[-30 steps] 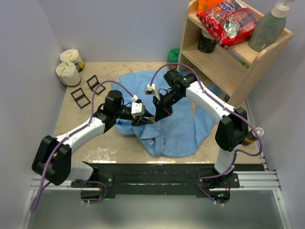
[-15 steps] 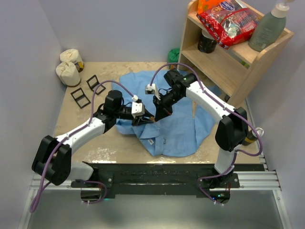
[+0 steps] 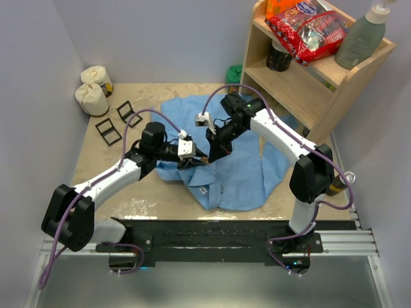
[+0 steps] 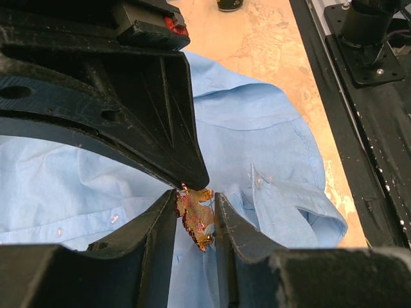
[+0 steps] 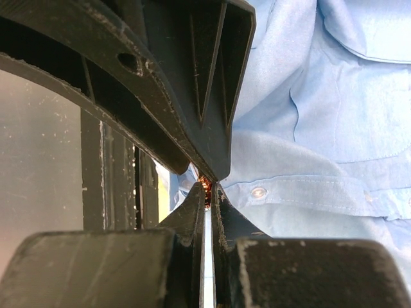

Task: Remove the brooch from the garment
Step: Remove the brooch from the clothes.

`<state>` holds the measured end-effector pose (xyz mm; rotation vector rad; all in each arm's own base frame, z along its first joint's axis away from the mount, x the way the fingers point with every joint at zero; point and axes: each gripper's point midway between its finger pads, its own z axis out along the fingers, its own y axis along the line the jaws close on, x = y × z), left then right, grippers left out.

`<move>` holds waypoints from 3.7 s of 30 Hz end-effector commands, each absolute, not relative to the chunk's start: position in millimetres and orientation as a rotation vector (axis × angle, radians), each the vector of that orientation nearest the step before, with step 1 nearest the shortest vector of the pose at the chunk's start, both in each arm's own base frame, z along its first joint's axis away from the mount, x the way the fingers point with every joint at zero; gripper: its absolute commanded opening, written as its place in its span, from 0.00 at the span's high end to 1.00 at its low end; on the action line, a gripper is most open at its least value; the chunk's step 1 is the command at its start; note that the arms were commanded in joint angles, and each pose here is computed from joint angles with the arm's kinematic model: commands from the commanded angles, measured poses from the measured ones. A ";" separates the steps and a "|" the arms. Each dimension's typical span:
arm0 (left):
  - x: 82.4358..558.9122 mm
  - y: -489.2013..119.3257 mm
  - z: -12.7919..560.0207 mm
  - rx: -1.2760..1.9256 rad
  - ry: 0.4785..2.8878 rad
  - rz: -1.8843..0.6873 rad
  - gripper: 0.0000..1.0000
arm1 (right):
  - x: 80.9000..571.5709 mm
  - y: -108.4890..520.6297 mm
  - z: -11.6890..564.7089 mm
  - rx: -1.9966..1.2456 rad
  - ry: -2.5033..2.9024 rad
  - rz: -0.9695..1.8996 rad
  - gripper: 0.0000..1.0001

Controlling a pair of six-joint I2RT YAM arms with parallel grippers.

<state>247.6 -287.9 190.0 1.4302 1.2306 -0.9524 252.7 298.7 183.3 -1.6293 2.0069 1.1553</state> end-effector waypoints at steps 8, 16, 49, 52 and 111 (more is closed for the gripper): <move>237.7 -283.9 190.9 1.498 1.235 -0.946 0.58 | 253.8 305.9 207.5 -1.609 1.934 1.201 1.00; 225.9 -284.5 199.1 1.527 1.186 -1.002 0.49 | 252.6 303.9 210.1 -1.604 1.926 1.210 1.00; 253.4 -295.6 189.6 1.419 1.413 -0.858 0.88 | 259.3 304.4 207.8 -1.567 1.949 1.180 1.00; 252.5 -296.6 192.3 1.415 1.409 -0.869 0.88 | 259.9 304.3 205.0 -1.567 1.957 1.179 1.00; 243.2 -233.3 193.3 1.456 1.435 -0.730 0.44 | 275.5 297.5 196.8 -1.515 1.998 1.046 1.00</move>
